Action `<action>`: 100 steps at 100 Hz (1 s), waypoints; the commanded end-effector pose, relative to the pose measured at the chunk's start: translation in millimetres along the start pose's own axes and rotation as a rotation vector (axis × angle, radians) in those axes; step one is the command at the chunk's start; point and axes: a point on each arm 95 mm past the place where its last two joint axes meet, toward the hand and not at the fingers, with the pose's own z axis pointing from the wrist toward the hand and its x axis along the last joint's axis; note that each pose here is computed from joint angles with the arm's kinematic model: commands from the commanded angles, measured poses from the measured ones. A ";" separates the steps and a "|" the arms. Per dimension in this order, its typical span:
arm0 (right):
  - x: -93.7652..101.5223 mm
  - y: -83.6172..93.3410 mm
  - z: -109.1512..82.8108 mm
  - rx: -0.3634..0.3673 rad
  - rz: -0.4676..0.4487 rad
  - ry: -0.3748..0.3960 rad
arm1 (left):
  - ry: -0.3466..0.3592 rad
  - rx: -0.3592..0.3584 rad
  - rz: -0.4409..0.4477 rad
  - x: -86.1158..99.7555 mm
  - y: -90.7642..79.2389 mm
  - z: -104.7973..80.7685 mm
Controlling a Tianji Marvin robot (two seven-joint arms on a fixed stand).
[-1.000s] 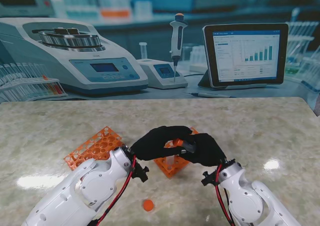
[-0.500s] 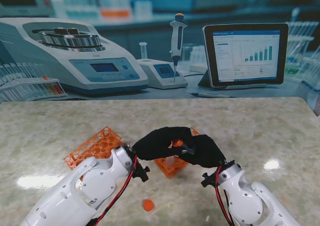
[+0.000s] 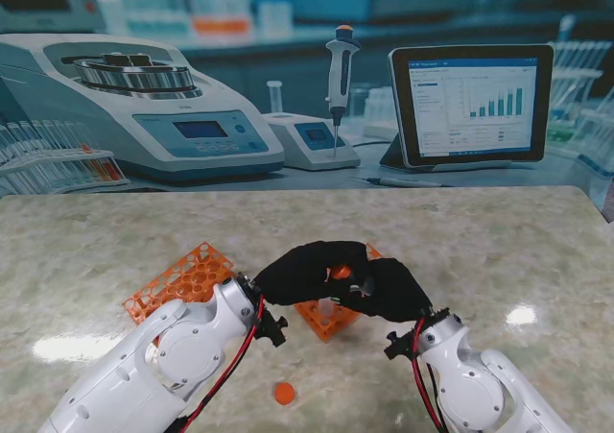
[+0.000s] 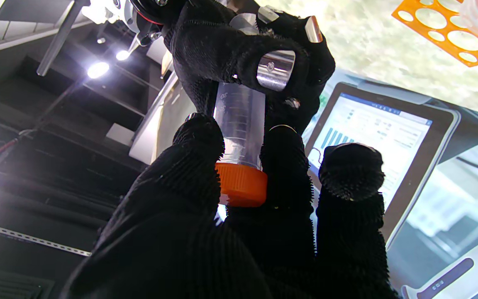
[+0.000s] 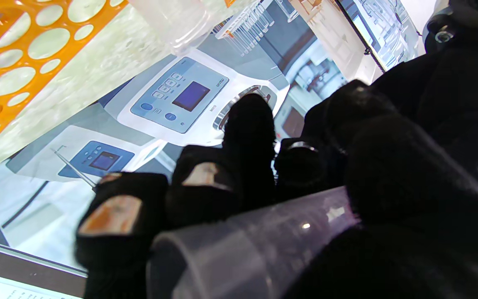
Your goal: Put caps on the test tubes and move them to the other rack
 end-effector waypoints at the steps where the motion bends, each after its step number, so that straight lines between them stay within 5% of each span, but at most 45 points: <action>1: 5.8 -0.4 2.8 -0.011 0.014 0.018 | -0.016 -0.006 0.000 -4.7 1.4 -2.5; 35: 4.1 -0.5 4.1 -0.012 0.007 0.009 | 0.005 0.025 0.030 0.7 -11.9 -1.6; 100: 0.1 -0.6 4.3 0.007 -0.027 -0.014 | 0.012 -0.018 0.100 8.8 -33.0 -11.3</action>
